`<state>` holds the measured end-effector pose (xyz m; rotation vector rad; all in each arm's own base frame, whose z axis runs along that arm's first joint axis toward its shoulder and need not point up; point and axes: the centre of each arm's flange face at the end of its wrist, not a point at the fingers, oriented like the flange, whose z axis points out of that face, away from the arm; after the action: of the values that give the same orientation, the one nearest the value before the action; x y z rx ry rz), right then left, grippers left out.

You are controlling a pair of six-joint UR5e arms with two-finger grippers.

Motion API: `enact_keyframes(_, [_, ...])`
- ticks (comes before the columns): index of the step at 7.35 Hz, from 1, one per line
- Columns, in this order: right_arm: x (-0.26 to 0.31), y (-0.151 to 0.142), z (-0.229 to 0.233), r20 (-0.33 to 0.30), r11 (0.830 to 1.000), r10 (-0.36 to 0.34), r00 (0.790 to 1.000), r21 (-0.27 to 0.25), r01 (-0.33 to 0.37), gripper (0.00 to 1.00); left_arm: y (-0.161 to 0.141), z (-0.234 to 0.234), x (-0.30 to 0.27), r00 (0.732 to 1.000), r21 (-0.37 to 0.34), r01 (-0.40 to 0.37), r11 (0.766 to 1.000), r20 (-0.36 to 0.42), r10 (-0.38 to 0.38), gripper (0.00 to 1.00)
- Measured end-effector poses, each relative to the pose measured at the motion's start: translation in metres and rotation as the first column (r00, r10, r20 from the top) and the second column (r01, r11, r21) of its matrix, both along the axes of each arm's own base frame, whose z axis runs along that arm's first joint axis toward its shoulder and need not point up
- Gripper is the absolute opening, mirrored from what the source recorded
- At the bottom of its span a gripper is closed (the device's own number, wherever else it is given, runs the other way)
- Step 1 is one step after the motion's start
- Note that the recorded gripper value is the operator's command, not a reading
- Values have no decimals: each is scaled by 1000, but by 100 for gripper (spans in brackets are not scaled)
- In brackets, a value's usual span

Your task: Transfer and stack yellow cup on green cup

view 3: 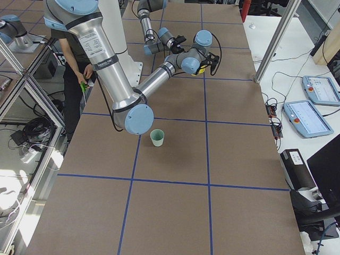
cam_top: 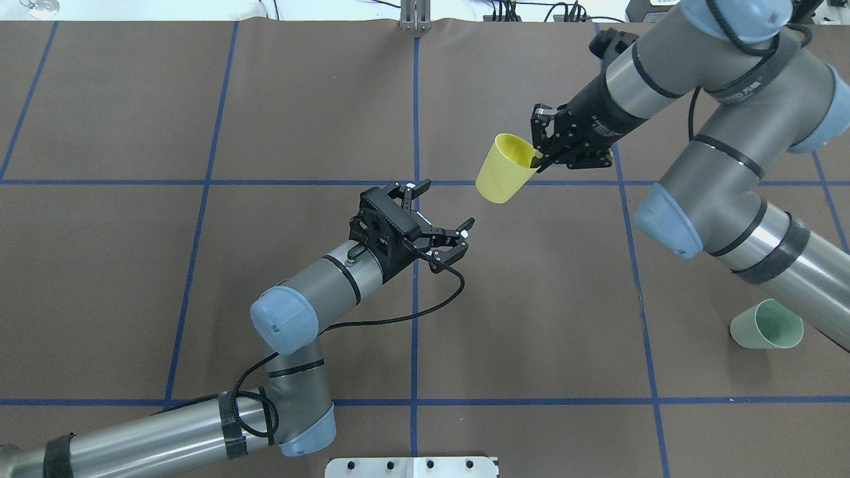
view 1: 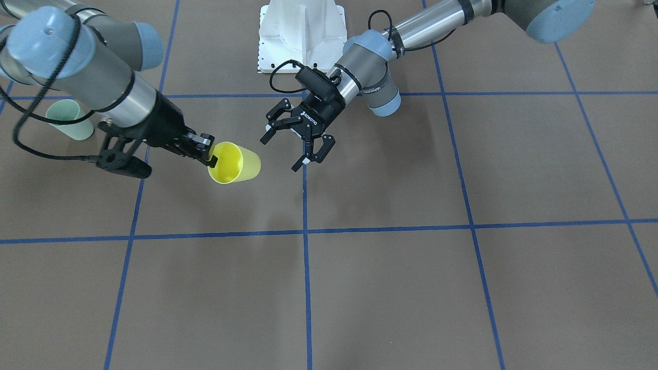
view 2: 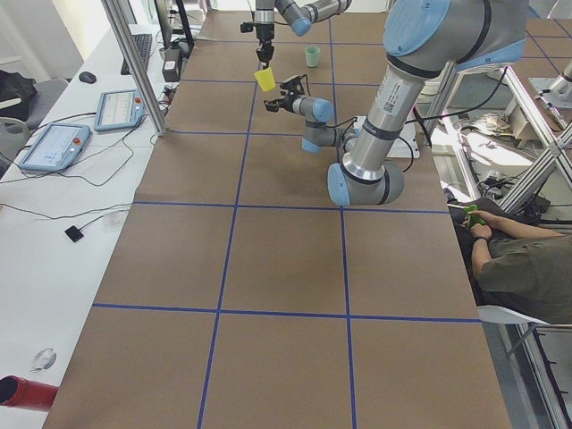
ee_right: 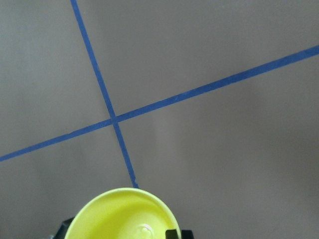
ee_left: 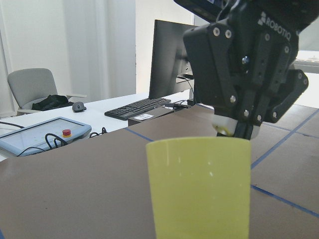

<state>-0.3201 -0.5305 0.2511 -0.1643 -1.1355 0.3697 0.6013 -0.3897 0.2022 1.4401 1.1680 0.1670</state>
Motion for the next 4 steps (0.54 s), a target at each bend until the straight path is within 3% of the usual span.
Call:
enact_keyframes(2, [71, -9, 31, -24, 995, 95, 995, -3, -95, 0, -13, 5, -10, 998, -19, 67, 998, 5, -67, 99])
enact_keyframes(4, [136, 2, 86, -85, 991, 119, 989, 74, -113, 0, -65, 34, -34, 970, -131, 244, 961, 35, -241, 99])
